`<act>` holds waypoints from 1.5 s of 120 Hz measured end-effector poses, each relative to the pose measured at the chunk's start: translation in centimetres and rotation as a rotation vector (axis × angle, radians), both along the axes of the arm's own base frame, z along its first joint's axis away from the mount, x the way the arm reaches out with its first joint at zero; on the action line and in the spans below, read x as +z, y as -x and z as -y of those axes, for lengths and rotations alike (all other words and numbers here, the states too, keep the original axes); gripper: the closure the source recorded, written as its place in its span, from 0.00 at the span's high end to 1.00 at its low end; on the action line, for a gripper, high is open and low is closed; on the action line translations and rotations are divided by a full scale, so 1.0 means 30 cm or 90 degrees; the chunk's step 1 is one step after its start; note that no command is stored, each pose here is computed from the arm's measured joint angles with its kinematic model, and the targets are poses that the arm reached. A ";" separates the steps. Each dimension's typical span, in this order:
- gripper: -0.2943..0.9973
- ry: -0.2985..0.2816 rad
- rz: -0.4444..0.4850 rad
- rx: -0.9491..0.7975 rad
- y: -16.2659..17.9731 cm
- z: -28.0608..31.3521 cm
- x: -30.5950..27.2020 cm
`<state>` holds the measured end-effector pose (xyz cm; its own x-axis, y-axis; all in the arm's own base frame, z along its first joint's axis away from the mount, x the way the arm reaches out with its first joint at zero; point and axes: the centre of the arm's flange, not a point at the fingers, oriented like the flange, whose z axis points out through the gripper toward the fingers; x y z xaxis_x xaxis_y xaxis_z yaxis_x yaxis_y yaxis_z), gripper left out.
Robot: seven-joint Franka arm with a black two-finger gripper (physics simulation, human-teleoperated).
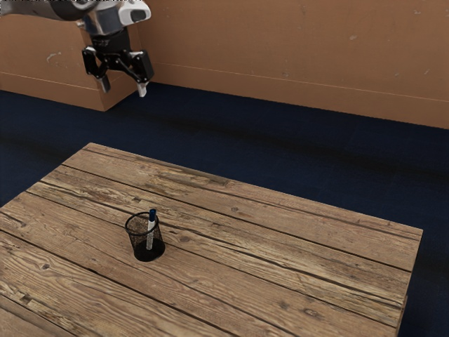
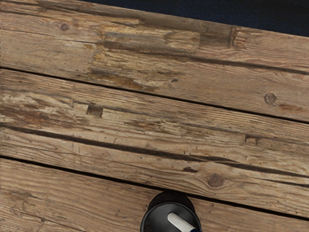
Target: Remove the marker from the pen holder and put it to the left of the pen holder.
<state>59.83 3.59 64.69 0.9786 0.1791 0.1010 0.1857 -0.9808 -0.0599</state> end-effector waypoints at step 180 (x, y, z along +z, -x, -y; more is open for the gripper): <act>0.45 0.041 -0.158 0.053 0.067 0.093 -0.964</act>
<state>57.82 0.80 35.76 0.9538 0.2577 -0.1546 0.2528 -0.9662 -0.0512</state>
